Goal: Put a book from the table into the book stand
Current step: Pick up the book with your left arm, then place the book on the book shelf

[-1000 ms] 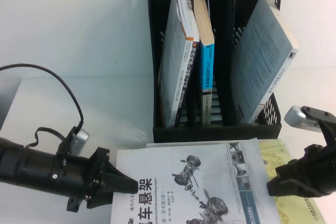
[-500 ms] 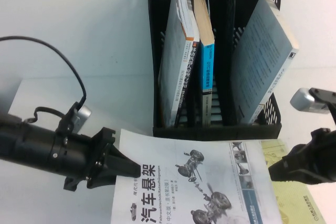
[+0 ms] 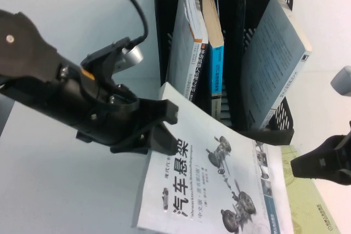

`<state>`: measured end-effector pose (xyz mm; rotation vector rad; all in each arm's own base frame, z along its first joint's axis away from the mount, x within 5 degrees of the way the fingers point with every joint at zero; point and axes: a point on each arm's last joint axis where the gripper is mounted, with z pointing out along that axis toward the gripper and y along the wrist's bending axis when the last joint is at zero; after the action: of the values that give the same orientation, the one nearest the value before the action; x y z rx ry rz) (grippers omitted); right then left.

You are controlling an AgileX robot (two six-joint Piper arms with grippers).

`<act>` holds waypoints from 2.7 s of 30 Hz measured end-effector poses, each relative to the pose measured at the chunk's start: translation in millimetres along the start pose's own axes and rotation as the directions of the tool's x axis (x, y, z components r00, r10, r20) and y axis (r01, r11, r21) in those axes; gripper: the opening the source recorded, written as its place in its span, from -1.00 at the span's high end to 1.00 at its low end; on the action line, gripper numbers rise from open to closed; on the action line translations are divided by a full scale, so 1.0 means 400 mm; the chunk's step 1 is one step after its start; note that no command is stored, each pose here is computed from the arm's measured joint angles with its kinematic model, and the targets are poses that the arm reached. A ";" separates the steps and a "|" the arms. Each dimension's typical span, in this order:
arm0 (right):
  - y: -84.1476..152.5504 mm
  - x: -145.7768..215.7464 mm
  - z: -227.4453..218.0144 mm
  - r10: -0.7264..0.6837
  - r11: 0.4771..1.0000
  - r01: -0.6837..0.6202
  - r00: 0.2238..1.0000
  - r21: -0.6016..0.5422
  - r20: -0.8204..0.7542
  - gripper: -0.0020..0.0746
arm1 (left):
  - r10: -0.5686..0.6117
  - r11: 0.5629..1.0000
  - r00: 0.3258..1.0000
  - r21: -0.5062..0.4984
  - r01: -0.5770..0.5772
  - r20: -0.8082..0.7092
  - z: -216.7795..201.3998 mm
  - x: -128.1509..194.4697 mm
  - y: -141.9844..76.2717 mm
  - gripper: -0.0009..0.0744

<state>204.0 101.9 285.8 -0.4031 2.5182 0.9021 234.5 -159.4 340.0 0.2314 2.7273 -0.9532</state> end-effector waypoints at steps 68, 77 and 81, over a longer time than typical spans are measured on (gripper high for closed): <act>0.058 0.015 -0.166 -0.119 0.968 0.107 0.992 0.228 0.040 0.95 | 0.479 0.824 0.584 -0.565 -0.042 0.656 -0.191 -0.167 -0.475 0.67; 0.058 0.015 -0.166 -0.119 0.968 0.107 0.992 0.228 0.040 0.95 | 0.385 0.851 0.652 -0.524 0.022 0.653 -0.180 -0.230 -0.406 0.67; 0.058 0.015 -0.166 -0.118 0.968 0.106 0.992 0.226 0.040 0.95 | 0.372 0.849 0.674 -0.527 0.030 0.638 -0.152 -0.247 -0.393 0.67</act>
<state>169.7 74.9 341.4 -0.4374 2.4848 0.5707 282.8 -249.7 506.3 0.0034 2.0309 -0.1578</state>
